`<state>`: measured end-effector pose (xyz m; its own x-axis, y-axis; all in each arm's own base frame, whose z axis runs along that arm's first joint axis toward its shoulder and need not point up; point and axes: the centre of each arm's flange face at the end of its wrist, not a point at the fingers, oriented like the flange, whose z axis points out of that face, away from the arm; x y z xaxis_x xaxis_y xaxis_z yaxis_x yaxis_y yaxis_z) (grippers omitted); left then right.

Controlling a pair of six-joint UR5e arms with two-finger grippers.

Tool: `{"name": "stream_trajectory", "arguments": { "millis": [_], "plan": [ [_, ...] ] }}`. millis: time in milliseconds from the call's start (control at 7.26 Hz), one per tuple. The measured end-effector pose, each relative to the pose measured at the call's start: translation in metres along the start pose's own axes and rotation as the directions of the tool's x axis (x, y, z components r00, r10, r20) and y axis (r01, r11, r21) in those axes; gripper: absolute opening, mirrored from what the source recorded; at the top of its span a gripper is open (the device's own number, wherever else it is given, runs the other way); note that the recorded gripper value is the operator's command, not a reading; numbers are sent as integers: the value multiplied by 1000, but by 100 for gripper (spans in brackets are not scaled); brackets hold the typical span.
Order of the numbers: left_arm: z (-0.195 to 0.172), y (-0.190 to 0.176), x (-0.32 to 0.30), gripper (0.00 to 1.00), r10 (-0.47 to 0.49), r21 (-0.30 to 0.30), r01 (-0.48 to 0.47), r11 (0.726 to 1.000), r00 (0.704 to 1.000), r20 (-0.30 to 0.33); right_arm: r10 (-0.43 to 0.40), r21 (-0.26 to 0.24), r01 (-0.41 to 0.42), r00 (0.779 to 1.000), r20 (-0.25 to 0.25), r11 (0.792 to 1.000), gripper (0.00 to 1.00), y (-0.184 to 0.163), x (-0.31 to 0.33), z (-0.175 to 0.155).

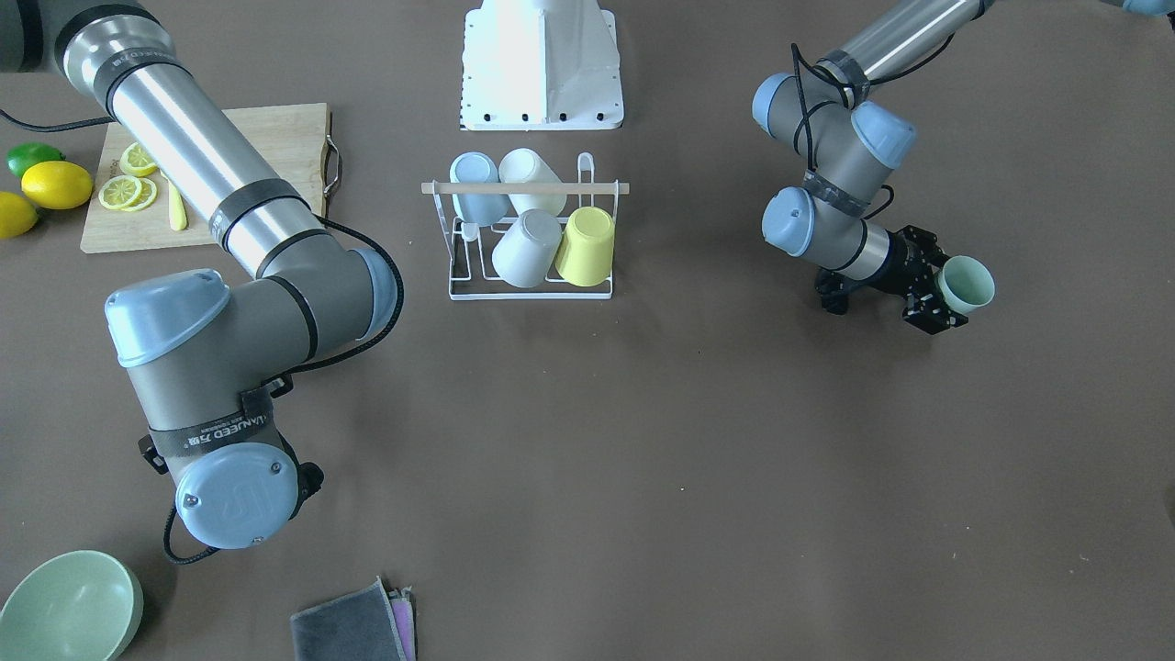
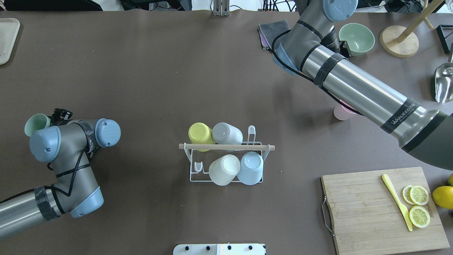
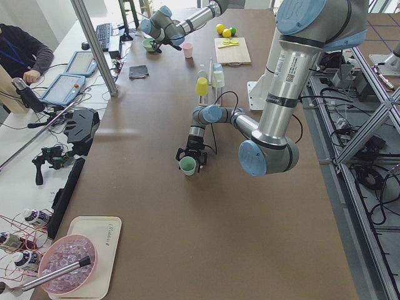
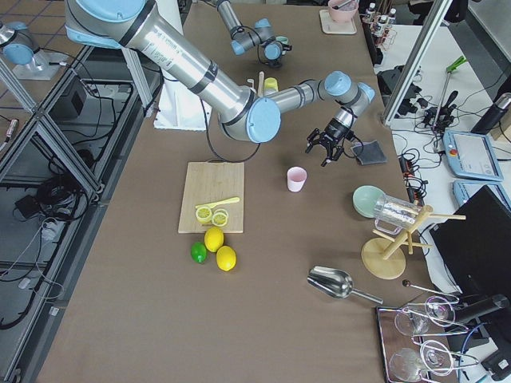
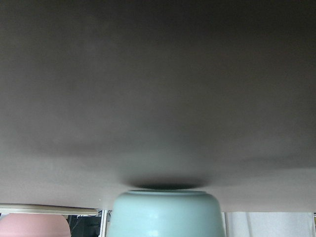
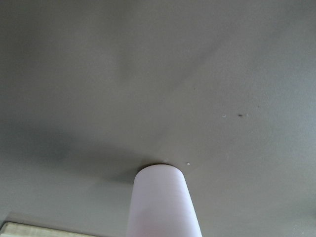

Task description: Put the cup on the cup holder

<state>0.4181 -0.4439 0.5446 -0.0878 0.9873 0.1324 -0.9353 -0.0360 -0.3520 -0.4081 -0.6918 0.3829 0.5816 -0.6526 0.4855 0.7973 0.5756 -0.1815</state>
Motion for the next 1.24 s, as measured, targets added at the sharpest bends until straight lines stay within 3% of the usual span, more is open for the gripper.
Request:
{"name": "stream_trajectory", "arguments": {
  "millis": [827,964,1102,1240],
  "plan": [
    [3,6,-4,97,-15,5,15,1000,1000,0,-61,-48,61,998,-2,997,99,-13,-15,36],
    [6,6,-3,76,-16,7,16,1000,1000,0,-68,-62,68,998,-7,996,99,-16,-19,44],
    [12,7,0,45,-18,16,18,1000,1000,3,-74,-82,72,997,-18,994,99,-19,-22,53],
    [15,9,3,25,-13,30,13,999,1000,11,-79,-102,76,996,-29,992,99,-20,-21,60]
  ]
}}
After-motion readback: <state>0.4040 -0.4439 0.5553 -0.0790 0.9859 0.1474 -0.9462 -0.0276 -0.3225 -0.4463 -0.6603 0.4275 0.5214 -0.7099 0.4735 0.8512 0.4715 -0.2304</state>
